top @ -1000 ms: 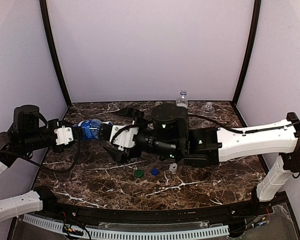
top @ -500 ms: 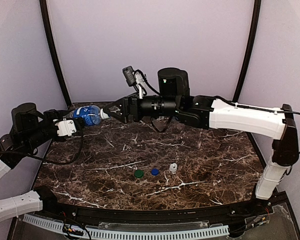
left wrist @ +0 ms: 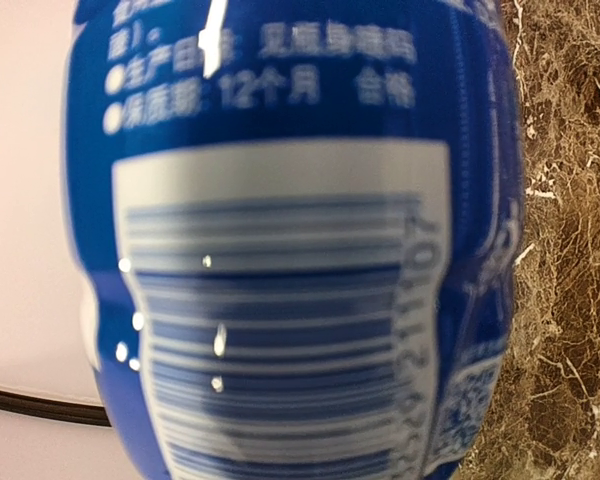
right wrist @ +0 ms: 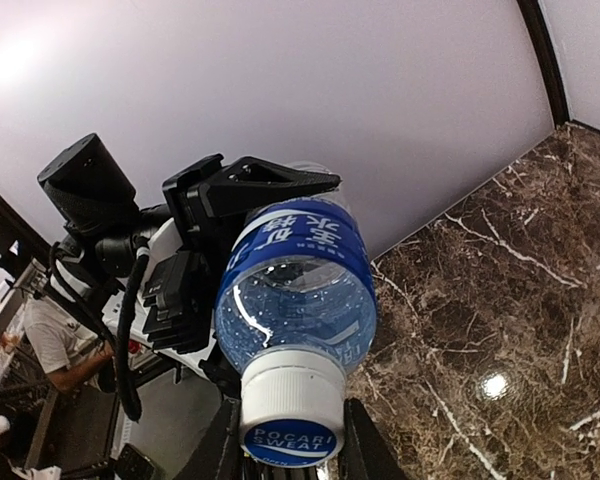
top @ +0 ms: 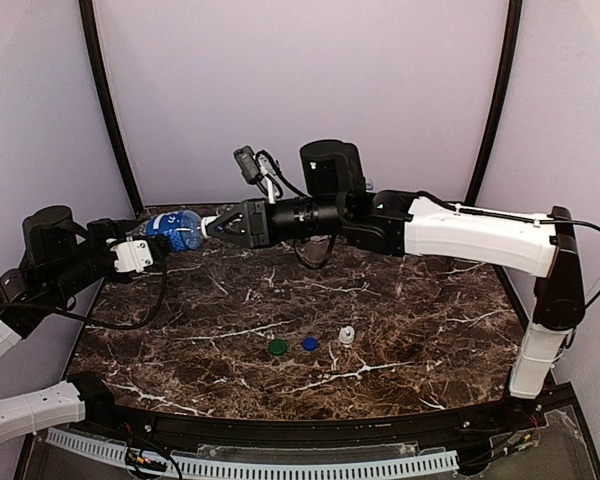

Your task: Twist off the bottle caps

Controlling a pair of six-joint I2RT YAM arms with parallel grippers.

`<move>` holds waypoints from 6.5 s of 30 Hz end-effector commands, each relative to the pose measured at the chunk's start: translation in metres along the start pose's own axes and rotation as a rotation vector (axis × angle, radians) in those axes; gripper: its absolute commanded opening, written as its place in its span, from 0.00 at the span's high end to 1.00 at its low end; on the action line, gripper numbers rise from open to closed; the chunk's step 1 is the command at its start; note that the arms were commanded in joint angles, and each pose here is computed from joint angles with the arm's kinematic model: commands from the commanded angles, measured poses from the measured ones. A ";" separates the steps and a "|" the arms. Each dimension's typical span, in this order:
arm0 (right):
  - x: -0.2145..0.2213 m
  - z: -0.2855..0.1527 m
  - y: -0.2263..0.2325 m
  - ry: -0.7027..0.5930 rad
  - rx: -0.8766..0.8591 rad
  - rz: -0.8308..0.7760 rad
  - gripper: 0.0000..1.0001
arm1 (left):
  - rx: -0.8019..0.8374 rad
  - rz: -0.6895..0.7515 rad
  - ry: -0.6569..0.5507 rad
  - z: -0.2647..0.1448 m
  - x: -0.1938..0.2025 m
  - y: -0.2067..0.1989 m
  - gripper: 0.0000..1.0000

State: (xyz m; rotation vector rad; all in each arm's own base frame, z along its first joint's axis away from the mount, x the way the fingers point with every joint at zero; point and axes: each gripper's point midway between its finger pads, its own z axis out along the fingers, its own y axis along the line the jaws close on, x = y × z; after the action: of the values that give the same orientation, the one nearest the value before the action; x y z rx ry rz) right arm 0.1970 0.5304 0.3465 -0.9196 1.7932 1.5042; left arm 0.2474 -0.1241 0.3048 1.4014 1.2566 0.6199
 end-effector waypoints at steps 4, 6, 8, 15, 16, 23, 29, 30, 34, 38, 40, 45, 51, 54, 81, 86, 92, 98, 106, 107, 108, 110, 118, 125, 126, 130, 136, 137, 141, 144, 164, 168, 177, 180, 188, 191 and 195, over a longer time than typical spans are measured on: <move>-0.004 0.002 0.005 -0.002 -0.035 -0.045 1.00 | 0.008 -0.004 -0.028 0.000 -0.005 -0.005 0.70; -0.002 0.000 0.009 0.001 -0.045 -0.111 1.00 | 0.033 -0.017 -0.043 -0.003 -0.007 -0.009 0.69; 0.004 -0.002 0.021 0.004 -0.044 -0.260 1.00 | 0.096 -0.036 -0.068 -0.008 -0.011 -0.018 0.70; 0.078 -0.002 0.063 0.088 0.204 -1.275 1.00 | 0.401 -0.054 -0.190 -0.035 -0.029 -0.072 0.69; 0.087 -0.004 0.065 0.098 0.253 -1.423 1.00 | 0.447 -0.044 -0.211 -0.040 -0.031 -0.080 0.69; 0.108 -0.009 0.046 0.220 0.596 -2.150 1.00 | 0.625 0.041 -0.245 -0.064 -0.027 -0.118 0.69; 0.097 -0.009 0.045 0.196 0.868 -2.500 1.00 | 0.687 0.110 -0.243 -0.071 -0.018 -0.138 0.69; 0.098 -0.007 0.047 0.187 0.863 -2.511 1.00 | 0.689 0.116 -0.236 -0.071 -0.016 -0.139 0.69; 0.102 -0.005 0.047 0.186 0.826 -2.520 1.00 | 0.699 0.132 -0.225 -0.072 -0.012 -0.143 0.69; 0.107 -0.003 0.047 0.164 0.791 -2.493 1.00 | 0.680 0.110 -0.230 -0.070 -0.015 -0.139 0.69; 0.103 -0.003 0.050 0.119 0.811 -2.450 0.77 | 0.656 0.077 -0.232 -0.067 -0.019 -0.133 0.69; 0.075 -0.015 0.048 0.003 0.985 -2.321 0.01 | 0.563 0.011 -0.233 -0.059 -0.026 -0.110 0.69; 0.059 -0.027 0.042 -0.062 0.948 -2.029 0.01 | 0.405 -0.058 -0.190 -0.042 -0.026 -0.076 0.69; 0.067 -0.025 0.043 -0.058 0.715 -1.705 0.01 | 0.293 -0.085 -0.179 -0.033 -0.027 -0.052 0.69; 0.024 -0.002 0.018 0.025 0.165 -0.184 0.51 | 0.098 -0.020 -0.074 -0.012 -0.009 -0.024 0.69; 0.025 0.000 0.016 0.029 0.169 -0.188 0.75 | 0.107 -0.019 -0.083 -0.012 -0.010 -0.026 0.69; 0.029 -0.001 0.018 0.044 0.153 -0.287 1.00 | 0.134 -0.022 -0.101 -0.016 -0.013 -0.031 0.70; 0.067 -0.008 0.052 0.097 0.202 -0.992 1.00 | 0.359 -0.008 -0.149 -0.035 -0.016 -0.078 0.72; 0.122 -0.013 0.028 0.320 0.593 -2.077 1.00 | 0.598 0.056 -0.199 -0.062 -0.014 -0.128 0.72; 0.119 -0.015 0.024 0.331 0.656 -2.160 1.00 | 0.602 0.061 -0.196 -0.062 -0.013 -0.130 0.72; 0.116 -0.016 0.021 0.339 0.716 -2.244 1.00 | 0.610 0.080 -0.190 -0.062 -0.010 -0.134 0.72; 0.114 -0.017 0.019 0.347 0.808 -2.375 1.00 | 0.627 0.101 -0.179 -0.062 -0.006 -0.140 0.72; 0.110 -0.015 0.035 0.298 0.833 -2.456 1.00 | 0.659 0.127 -0.158 -0.063 0.002 -0.151 0.72; 0.129 -0.010 0.034 0.307 0.713 -2.431 1.00 | 0.636 0.110 -0.179 -0.062 -0.003 -0.147 0.73; 0.131 -0.009 0.033 0.306 0.707 -2.423 1.00 | 0.634 0.094 -0.190 -0.062 -0.006 -0.145 0.73; 0.128 -0.005 0.032 0.276 0.714 -2.372 0.63 | 0.614 0.054 -0.234 -0.066 -0.017 -0.135 0.73; 0.111 -0.008 0.036 0.159 0.761 -2.250 0.02 | 0.587 0.004 -0.239 -0.067 -0.023 -0.122 0.73; 0.106 -0.009 0.036 0.141 0.783 -2.226 0.01 | 0.581 -0.011 -0.237 -0.067 -0.023 -0.120 0.73; 0.088 -0.017 0.038 0.040 0.830 -2.062 0.02 | 0.537 -0.040 -0.236 -0.064 -0.026 -0.110 0.73; 0.086 -0.018 0.039 0.018 0.726 -1.808 0.01 | 0.458 -0.038 -0.210 -0.052 -0.023 -0.097 0.73; 0.037 -0.001 0.033 -0.047 -0.003 -0.181 0.18 | 0.043 0.033 -0.025 -0.008 0.007 -0.037 0.71; 0.038 0.001 0.022 -0.053 0.038 -0.154 0.30 | 0.050 0.032 -0.028 -0.010 0.007 -0.038 0.71; 0.037 0.005 0.014 -0.052 0.059 -0.133 0.55 | 0.069 0.040 -0.054 -0.013 0.003 -0.041 0.70; 0.042 0.011 0.005 -0.029 0.088 -0.125 0.60 | 0.067 0.039 -0.054 -0.013 0.003 -0.041 0.70; 0.040 0.007 0.011 -0.024 0.075 -0.197 1.00 | 0.079 0.019 -0.062 -0.015 0.002 -0.043 0.70; 0.044 0.002 0.018 -0.004 0.061 -0.305 1.00 | 0.103 -0.027 -0.062 -0.014 0.001 -0.048 0.70; 0.071 -0.003 0.038 0.064 0.029 -0.667 1.00 | 0.261 -0.096 -0.106 -0.022 -0.002 -0.085 0.70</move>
State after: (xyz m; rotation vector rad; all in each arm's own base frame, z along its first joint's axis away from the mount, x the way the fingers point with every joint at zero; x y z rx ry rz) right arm 0.1594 0.5329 0.3074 -1.1015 1.6226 1.2289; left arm 0.2189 -0.1255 0.2586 1.5066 1.2633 0.5114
